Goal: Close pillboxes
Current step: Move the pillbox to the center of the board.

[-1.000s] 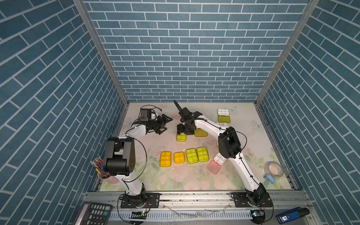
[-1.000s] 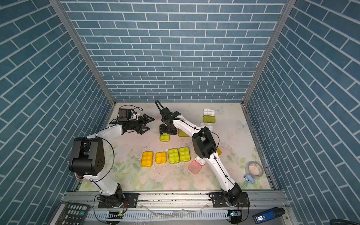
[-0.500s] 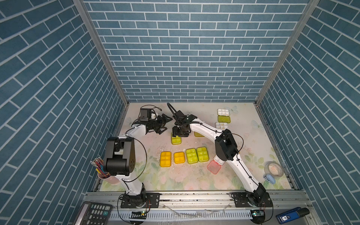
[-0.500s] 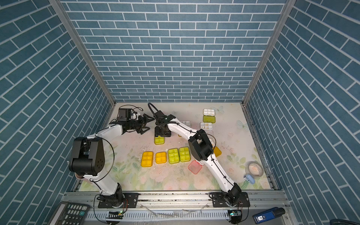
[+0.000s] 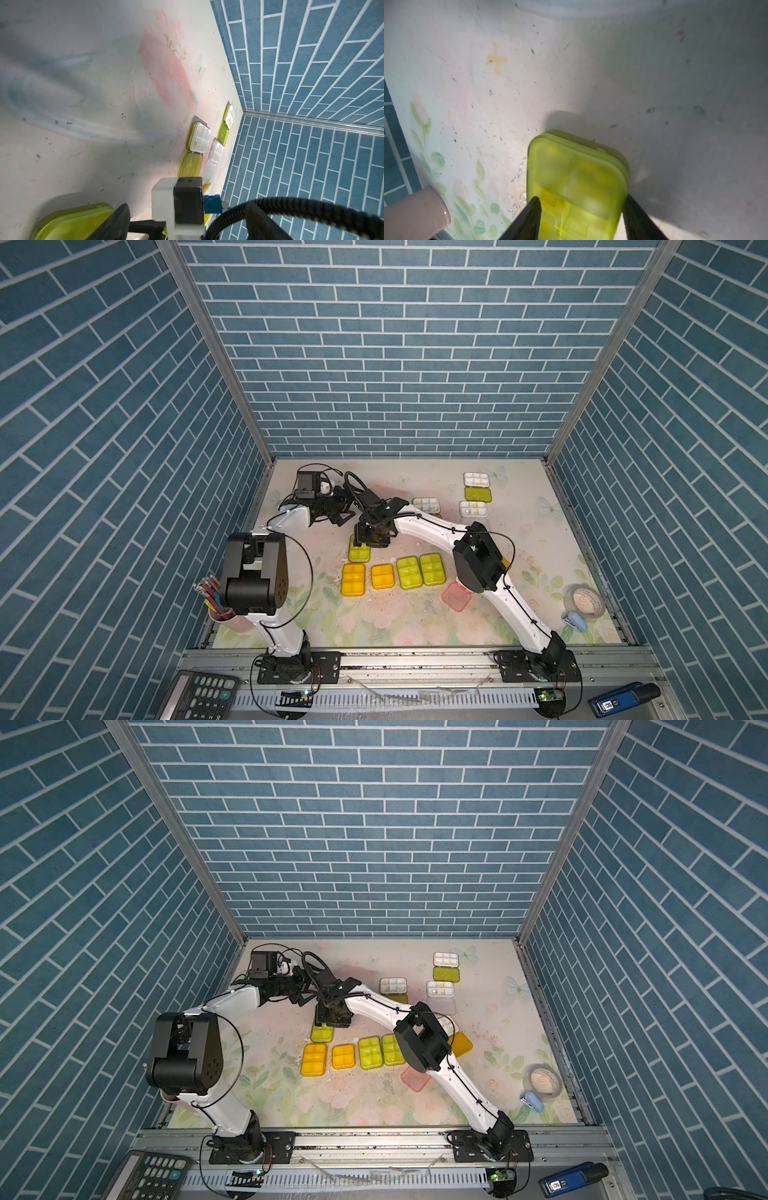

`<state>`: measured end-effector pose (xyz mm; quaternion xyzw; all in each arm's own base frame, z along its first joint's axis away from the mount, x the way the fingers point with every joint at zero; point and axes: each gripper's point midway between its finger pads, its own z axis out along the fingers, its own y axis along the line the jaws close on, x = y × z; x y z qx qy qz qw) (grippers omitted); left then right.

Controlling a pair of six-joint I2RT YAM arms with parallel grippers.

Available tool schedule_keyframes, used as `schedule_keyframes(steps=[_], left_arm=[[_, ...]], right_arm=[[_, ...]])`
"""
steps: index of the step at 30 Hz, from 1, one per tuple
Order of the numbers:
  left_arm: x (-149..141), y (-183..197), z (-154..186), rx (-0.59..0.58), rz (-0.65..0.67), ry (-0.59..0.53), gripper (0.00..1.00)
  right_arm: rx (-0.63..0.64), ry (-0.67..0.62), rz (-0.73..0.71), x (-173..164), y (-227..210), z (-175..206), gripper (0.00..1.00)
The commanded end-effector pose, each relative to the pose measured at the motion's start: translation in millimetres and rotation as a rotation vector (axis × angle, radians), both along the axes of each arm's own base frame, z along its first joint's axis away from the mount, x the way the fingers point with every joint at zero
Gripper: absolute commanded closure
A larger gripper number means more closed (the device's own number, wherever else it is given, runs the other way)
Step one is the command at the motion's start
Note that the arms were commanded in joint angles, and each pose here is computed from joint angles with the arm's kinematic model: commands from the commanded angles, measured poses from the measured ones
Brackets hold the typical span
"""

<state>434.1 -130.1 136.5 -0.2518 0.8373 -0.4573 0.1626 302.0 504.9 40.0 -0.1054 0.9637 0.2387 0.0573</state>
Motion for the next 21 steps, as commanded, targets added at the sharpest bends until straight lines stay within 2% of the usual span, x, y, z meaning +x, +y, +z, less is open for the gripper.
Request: schedule_keyframes(steps=[1,7,11,16,21], left_arm=[[0.4,1.8,1.4,-0.003,0.002,-0.014,0.12],[2.4,1.9,5.5,-0.009,-0.002,-0.030,0.12],[4.2,2.9,10.5,-0.012,0.000,-0.054,0.12],[6.8,0.5,11.3,-0.041,0.005,-0.073,0.12],[8.9,-4.6,20.0,-0.054,-0.008,-0.118,0.12]], right_arm=[[0.012,0.031,-0.006,-4.6,3.2,-7.1,0.37],[0.052,-0.027,0.025,5.6,-4.8,26.7,0.33],[0.054,-0.084,0.018,17.9,-25.4,54.7,0.30],[0.041,-0.171,-0.029,45.4,-77.3,100.1,0.28],[-0.047,-0.239,-0.102,71.2,-143.4,111.1,0.27]])
